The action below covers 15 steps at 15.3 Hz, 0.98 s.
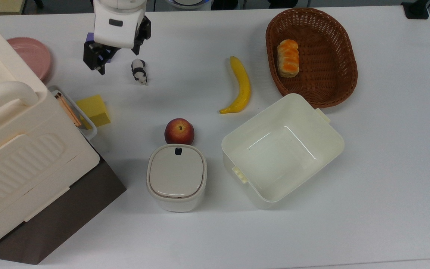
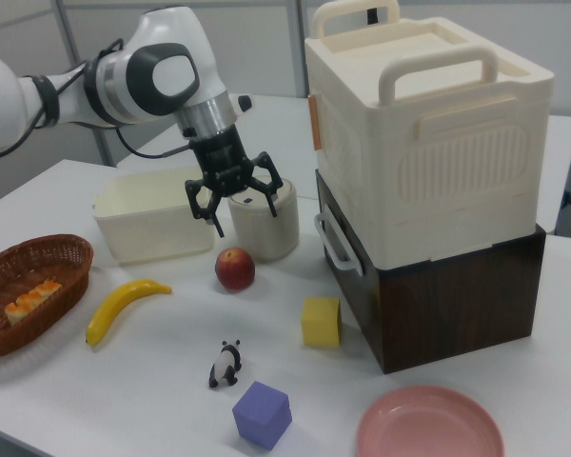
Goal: Slide open the drawer
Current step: 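Move the open gripper toward the brown drawer unit's front handle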
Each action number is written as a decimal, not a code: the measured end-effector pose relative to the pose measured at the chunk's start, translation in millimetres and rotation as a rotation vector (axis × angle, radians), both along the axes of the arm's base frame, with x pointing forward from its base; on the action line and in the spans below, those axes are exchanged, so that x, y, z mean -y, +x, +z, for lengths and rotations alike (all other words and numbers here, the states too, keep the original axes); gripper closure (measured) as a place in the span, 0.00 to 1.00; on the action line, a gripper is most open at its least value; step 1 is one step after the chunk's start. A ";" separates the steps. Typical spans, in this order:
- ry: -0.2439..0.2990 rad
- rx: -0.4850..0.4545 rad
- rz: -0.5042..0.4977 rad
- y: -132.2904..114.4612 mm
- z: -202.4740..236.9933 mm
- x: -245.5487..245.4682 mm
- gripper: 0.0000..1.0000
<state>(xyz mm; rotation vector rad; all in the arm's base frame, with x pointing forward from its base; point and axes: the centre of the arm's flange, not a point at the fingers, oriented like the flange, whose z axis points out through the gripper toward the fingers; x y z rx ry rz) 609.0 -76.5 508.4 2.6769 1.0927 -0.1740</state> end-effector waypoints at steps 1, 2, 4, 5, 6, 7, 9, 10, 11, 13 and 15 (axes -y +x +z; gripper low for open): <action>-0.001 0.012 -0.002 2.4 -1.8 3.8 0.00; -0.001 0.028 -0.003 5.2 -3.4 8.1 0.00; -0.001 0.057 -0.009 9.1 -4.4 14.5 0.00; -0.002 0.076 -0.021 10.7 -3.8 17.7 0.00; -0.003 0.097 -0.034 12.4 -2.9 20.9 0.00; -0.003 0.117 -0.045 14.4 -2.5 23.3 0.00; -0.003 0.148 -0.059 19.1 -5.2 27.0 0.00; -0.004 0.159 -0.063 21.5 -8.1 29.9 0.00; -0.005 0.167 -0.066 23.9 -12.1 33.4 0.00; -0.008 0.167 -0.069 27.8 -22.2 38.5 0.00; -0.013 0.157 -0.070 30.2 -31.1 40.1 0.00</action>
